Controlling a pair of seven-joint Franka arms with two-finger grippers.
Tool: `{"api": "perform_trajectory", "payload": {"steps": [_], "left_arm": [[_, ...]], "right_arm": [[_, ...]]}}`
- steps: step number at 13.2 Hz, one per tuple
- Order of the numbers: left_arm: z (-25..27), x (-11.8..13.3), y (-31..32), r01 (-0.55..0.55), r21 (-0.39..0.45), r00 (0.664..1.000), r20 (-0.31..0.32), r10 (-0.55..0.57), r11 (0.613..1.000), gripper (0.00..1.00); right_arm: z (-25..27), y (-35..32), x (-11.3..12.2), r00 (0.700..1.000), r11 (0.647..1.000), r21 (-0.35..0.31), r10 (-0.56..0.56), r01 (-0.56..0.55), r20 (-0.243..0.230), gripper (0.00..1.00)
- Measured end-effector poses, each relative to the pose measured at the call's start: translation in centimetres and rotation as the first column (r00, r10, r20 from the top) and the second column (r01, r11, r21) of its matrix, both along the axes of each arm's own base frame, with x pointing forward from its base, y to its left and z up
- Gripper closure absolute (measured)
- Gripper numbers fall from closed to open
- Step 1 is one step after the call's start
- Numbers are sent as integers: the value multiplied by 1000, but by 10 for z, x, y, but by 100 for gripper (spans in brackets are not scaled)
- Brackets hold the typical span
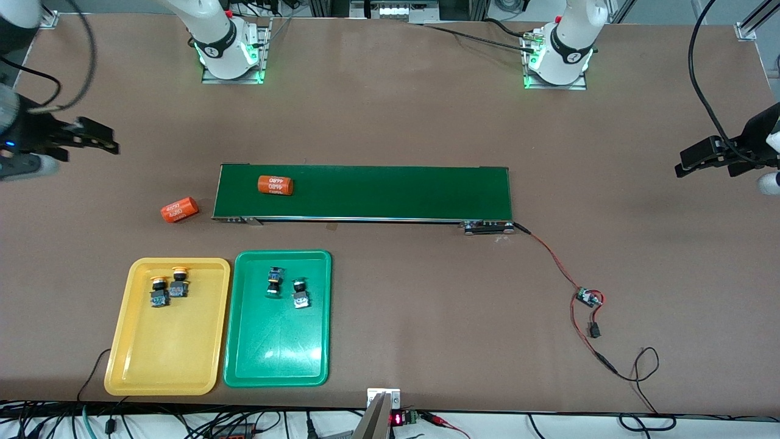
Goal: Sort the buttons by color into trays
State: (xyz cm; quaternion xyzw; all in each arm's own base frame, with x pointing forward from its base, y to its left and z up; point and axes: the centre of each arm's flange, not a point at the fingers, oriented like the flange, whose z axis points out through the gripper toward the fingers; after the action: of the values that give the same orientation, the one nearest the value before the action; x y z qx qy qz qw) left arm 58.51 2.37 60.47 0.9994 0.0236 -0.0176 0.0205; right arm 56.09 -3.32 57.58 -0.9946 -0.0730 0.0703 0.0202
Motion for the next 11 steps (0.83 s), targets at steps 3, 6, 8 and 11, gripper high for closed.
{"api": "perform_trajectory", "payload": {"steps": [3,6,8,11], "left_arm": [[1,2,3,-6,1,1000,20,6,1000,0],[2,3,4,-8,2,1000,24,8,1000,0],[2,3,4,-8,2,1000,26,8,1000,0],[2,3,4,-8,2,1000,26,8,1000,0]], "right_arm": [[-10,-25,-3,1000,1000,-29,-11,10,-30,0],[-16,-20,-1,999,999,-36,-4,2,-43,0],[-16,-20,-2,999,999,-35,-4,2,-51,0],[-16,-17,-3,998,999,-34,1,-3,-56,0]]}}
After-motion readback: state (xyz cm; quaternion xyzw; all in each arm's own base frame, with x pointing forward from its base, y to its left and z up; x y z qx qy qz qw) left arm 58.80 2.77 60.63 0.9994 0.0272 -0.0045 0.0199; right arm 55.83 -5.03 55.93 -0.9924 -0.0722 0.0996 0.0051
